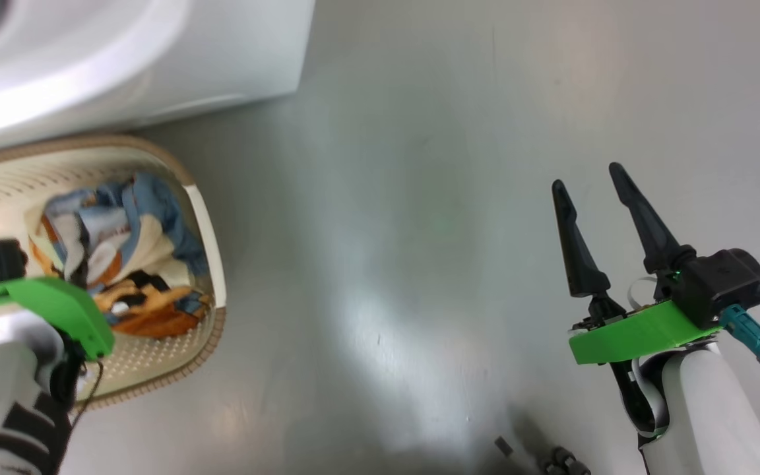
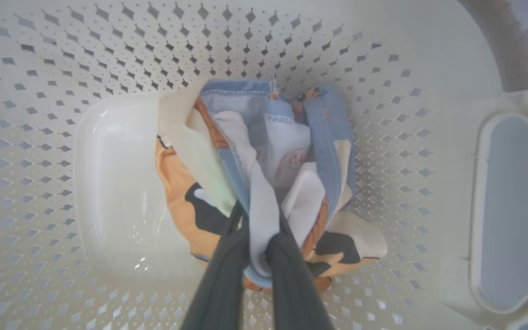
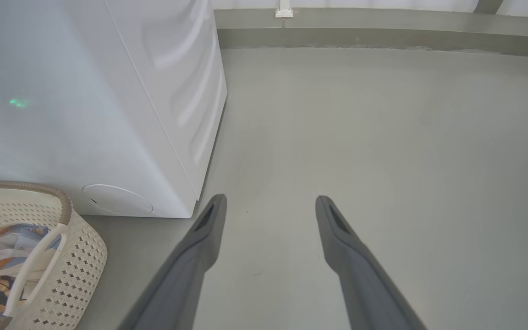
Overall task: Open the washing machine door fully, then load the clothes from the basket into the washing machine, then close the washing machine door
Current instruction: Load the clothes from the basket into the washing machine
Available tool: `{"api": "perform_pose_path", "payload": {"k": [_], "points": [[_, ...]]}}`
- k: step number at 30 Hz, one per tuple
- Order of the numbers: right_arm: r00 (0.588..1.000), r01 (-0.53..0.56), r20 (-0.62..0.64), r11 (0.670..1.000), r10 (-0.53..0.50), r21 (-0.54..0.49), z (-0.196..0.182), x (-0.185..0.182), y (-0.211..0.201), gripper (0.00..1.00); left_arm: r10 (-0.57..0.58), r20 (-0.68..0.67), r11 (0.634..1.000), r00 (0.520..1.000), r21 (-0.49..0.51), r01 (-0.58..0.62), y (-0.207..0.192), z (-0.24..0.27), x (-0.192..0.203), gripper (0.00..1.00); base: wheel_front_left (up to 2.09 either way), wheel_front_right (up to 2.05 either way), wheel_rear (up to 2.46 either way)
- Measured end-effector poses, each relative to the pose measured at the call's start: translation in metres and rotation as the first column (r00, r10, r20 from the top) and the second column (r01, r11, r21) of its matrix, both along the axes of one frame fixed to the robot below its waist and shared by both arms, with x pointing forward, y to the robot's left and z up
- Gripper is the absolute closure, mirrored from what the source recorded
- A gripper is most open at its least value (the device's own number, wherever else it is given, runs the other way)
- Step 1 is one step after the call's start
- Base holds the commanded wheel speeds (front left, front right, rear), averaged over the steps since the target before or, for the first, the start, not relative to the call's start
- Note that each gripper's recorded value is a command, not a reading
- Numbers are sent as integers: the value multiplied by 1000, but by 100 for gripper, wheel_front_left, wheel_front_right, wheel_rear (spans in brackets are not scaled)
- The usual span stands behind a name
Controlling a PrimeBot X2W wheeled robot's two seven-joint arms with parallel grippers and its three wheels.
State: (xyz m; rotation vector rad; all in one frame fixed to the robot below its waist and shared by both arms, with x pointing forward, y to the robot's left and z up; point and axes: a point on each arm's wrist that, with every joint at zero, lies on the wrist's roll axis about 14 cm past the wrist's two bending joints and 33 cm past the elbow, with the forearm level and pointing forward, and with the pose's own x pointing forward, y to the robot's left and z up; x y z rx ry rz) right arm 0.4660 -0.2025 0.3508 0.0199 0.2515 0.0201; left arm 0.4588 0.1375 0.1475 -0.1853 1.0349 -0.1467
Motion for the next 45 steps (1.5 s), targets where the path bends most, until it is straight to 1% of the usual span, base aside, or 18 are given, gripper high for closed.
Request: {"api": "perform_pose_path", "payload": {"k": [7, 15, 19, 25, 31, 39, 45], "points": [[998, -12, 66, 1000, 12, 14, 33, -1, 6, 0, 6, 90, 1000, 996, -2, -5, 6, 37, -12, 100, 0, 0, 0], [992, -28, 125, 999, 23, 36, 63, -8, 14, 0, 24, 231, 1000, 973, -12, -22, 18, 87, -8, 100, 0, 0, 0], [989, -41, 147, 998, 33, 52, 75, -13, 21, 0, 32, 344, 999, 938, -7, -31, 28, 122, 4, 100, 0, 0, 0], [984, -63, 173, 996, 50, 69, 90, -24, 30, 0, 35, 463, 999, 885, 19, -49, 40, 163, -8, 100, 0, 0, 0], [977, -84, 201, 994, 67, 77, 105, -34, 38, 0, 23, 589, 998, 807, 33, -53, 45, 209, -14, 100, 0, 0, 0], [967, -117, 235, 989, 93, 89, 121, -47, 50, 0, 32, 703, 996, 710, 37, -81, 52, 257, -33, 100, 0, 0, 0], [959, -142, 259, 986, 115, 91, 132, -57, 59, 0, 47, 754, 994, 656, 31, -107, 58, 282, -53, 100, 0, 0, 0]]}}
